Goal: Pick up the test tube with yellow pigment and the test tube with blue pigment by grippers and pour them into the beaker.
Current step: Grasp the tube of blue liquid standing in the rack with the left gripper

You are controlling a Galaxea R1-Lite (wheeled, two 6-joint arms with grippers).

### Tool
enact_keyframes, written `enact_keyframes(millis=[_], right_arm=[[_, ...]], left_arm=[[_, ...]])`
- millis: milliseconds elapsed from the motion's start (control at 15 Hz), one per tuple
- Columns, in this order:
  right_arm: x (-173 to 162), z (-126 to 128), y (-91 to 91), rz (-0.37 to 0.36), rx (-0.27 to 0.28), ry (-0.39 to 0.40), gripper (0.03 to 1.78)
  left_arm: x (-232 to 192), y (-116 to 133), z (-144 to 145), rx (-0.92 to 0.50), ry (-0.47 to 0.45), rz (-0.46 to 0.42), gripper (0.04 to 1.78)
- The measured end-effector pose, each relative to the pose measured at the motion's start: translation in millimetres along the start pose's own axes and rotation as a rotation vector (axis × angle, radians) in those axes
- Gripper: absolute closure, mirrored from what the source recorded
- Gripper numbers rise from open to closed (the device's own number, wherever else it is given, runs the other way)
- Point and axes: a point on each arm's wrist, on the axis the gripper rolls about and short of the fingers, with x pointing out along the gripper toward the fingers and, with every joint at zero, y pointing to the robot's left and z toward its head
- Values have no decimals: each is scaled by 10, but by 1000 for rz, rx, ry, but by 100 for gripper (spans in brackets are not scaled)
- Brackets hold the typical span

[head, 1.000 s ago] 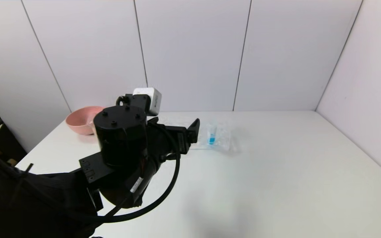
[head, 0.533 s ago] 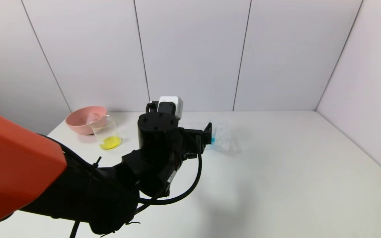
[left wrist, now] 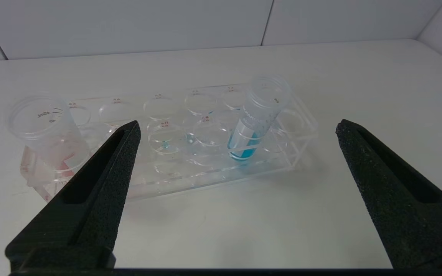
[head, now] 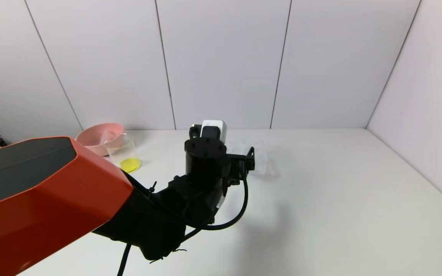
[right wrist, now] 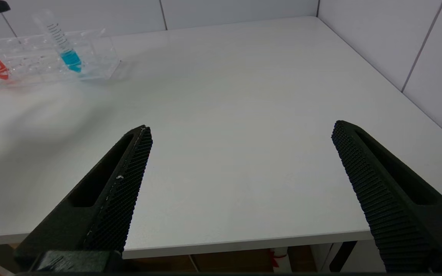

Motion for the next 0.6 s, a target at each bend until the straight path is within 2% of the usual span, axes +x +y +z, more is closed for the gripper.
enact_keyframes(millis=[600], right_arm=[[0,0,0,0,0,0,10]], left_arm=[[346,-110,-213,27,-9,3,4]])
